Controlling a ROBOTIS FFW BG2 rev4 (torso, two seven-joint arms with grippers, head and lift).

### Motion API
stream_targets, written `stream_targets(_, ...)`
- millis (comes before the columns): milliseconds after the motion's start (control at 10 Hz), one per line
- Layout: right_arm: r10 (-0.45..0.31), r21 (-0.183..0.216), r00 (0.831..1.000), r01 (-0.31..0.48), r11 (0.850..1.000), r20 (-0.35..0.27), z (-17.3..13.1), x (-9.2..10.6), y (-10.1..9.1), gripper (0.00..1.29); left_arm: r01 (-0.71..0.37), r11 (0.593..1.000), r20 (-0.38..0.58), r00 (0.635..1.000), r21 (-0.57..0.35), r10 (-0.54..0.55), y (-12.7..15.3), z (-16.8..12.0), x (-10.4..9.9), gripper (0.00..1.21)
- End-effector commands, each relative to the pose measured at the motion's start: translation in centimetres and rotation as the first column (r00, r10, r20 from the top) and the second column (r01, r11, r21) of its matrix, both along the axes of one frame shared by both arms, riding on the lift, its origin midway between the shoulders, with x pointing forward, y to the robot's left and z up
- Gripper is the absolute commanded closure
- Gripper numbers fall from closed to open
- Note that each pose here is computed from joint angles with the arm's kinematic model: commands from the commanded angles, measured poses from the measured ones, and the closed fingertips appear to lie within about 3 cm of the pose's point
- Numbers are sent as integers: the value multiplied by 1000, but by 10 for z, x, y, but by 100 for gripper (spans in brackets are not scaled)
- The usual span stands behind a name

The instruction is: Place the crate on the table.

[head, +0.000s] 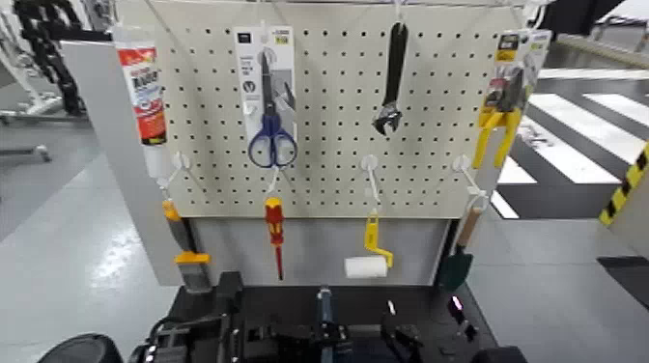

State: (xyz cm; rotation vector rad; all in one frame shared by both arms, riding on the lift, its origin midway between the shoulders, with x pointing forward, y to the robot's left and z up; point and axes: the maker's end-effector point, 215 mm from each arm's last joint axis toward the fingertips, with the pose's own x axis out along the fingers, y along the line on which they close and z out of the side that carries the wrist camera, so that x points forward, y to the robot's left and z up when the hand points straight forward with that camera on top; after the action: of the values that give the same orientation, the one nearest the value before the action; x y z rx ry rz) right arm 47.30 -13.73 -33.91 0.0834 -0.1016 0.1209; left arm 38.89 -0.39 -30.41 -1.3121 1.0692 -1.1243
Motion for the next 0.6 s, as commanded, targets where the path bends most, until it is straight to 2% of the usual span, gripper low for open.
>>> stream_targets(100, 1, 1, 1000, -1, 1000, 1, 0, 0, 0, 14, -5, 1000, 6, 1000, 26, 5, 8, -2, 13, 119)
stream_targets(600, 2, 5, 1000, -2, 1000, 4, 0, 0, 1, 14, -9, 998, 17, 1000, 69, 8, 18, -6, 33, 119)
